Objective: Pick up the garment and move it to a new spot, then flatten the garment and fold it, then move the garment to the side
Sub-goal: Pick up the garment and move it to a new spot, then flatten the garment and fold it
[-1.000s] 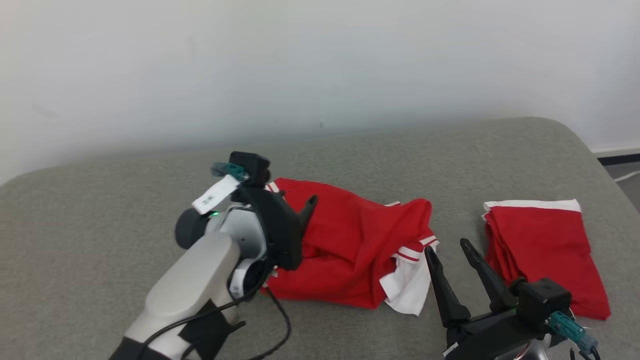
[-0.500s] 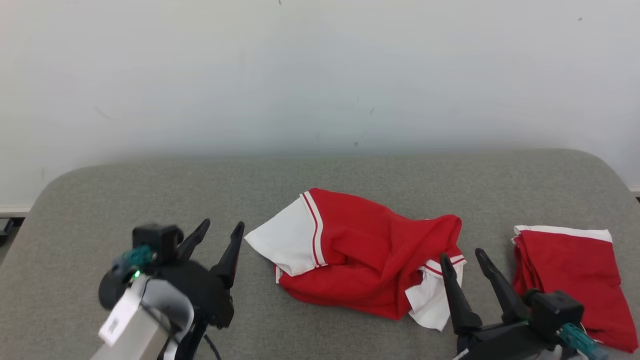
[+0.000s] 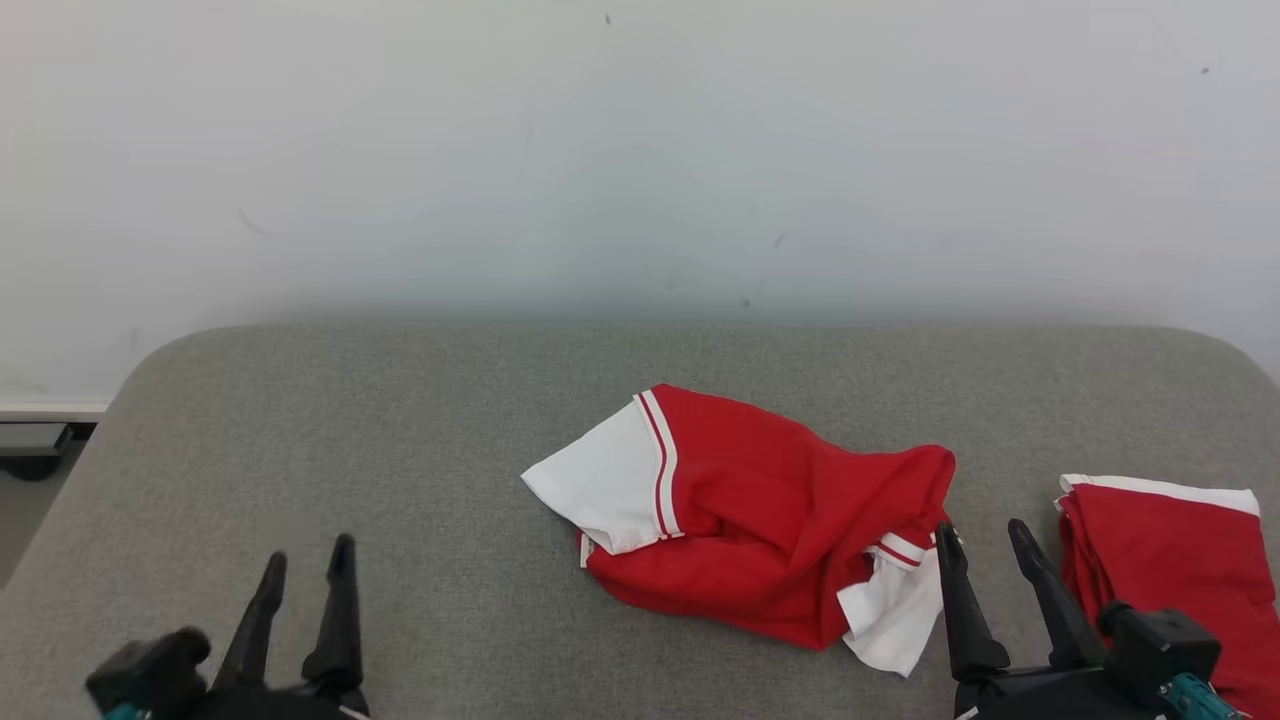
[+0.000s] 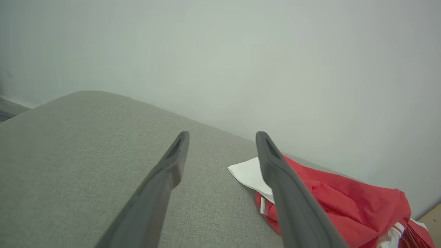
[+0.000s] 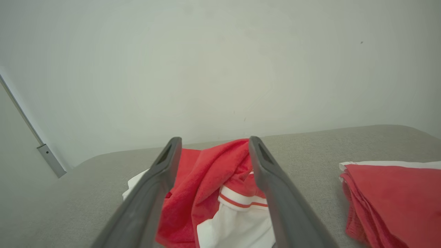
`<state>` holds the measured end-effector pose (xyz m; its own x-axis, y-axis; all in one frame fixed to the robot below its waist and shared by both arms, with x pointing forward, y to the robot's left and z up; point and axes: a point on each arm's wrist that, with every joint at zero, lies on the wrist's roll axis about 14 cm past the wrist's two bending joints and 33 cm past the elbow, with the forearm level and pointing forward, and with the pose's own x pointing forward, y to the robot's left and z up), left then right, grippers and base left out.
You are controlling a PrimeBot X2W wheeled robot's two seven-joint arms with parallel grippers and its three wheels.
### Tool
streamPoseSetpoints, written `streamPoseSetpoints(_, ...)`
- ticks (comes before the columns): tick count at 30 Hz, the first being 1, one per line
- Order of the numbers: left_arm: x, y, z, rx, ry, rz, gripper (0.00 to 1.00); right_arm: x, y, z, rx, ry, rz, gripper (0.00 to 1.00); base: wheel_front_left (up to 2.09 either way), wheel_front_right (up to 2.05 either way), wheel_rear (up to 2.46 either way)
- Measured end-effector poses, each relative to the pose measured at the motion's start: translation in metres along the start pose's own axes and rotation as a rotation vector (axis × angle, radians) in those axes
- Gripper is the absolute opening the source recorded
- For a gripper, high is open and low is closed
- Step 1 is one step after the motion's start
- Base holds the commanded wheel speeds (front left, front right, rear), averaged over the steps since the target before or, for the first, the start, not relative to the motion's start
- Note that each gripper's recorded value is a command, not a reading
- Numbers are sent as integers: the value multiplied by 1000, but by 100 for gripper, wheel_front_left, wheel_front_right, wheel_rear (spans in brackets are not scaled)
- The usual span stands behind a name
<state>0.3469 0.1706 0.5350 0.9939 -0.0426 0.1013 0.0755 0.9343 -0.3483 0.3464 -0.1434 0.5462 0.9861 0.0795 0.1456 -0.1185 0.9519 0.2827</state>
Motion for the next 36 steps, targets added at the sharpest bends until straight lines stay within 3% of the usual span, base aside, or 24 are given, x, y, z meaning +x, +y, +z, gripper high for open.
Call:
streamPoseSetpoints(5,-13,9,-5,-19,-5,57,100,2,2,0,-3,1,9,100,0,0,0)
streamPoseSetpoints(14,-32,4,-33,75,86,10,100,1,-5,-7,-20,32,-2,100,0,0,0)
streamPoseSetpoints(22,-32,11,-32,109,100,13,100,-1,-11,-11,-24,51,-16,100,0,0,0)
streamPoseSetpoints(36,-32,17,-31,114,112,30,100,-15,-42,-21,-36,93,-122,100,0,0,0)
